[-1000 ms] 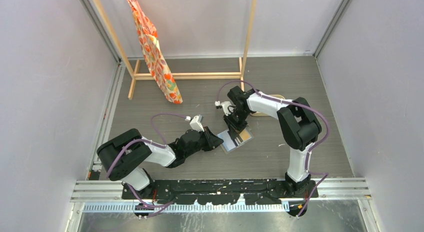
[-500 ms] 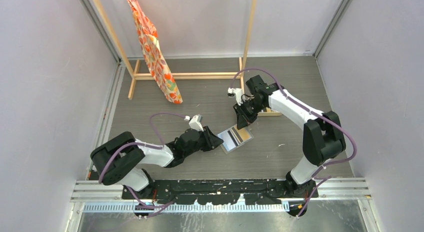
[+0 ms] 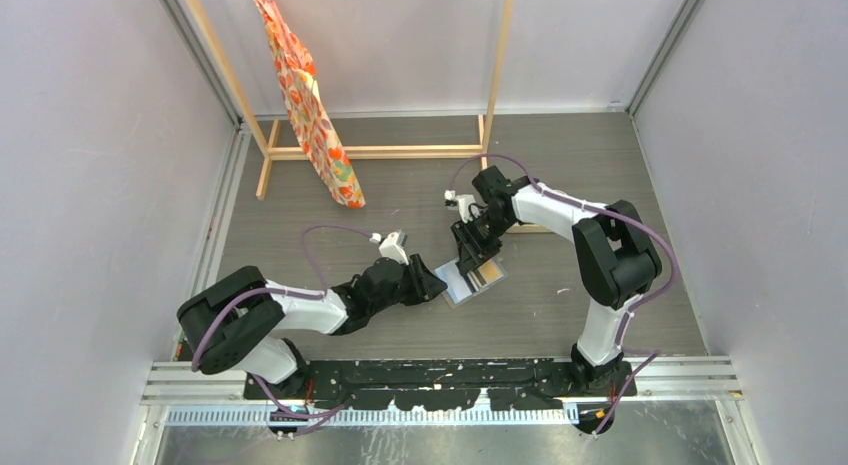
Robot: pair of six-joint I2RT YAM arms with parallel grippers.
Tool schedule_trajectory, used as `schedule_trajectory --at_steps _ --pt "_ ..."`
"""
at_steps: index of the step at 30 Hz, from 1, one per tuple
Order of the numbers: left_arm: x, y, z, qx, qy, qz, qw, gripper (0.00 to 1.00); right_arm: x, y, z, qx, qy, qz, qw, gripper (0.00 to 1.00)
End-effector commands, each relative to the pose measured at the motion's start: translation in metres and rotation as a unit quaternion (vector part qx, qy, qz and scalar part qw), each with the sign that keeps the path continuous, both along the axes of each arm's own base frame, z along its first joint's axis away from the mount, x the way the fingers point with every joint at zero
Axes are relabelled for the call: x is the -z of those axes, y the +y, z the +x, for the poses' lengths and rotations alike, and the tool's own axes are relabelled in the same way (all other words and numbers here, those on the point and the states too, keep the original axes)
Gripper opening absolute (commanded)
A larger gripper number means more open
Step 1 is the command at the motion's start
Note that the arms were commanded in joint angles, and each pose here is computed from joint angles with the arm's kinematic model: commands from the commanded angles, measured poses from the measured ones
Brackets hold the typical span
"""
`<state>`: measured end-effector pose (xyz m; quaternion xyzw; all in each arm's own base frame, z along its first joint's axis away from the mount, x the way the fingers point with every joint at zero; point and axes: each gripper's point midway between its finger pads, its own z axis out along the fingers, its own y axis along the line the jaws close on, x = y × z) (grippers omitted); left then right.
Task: Put the credit cards into the card holder
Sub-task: Insert the credit card into the card holder.
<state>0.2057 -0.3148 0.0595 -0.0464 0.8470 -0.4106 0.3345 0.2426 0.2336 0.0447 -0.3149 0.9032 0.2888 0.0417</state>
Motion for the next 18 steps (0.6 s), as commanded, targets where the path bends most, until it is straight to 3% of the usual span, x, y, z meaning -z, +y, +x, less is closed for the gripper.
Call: schedule_trajectory --at_steps 1,18 --pt "-0.015 -0.009 0.005 0.007 -0.026 -0.02 0.999 0.41 -0.004 0.008 0.009 0.026 -0.001 0.011 1.0 0.43" --pt "-0.014 -0.004 0.004 -0.001 -0.028 -0.027 0.999 0.41 0.019 0.011 0.008 0.051 0.034 -0.011 0.998 0.44"
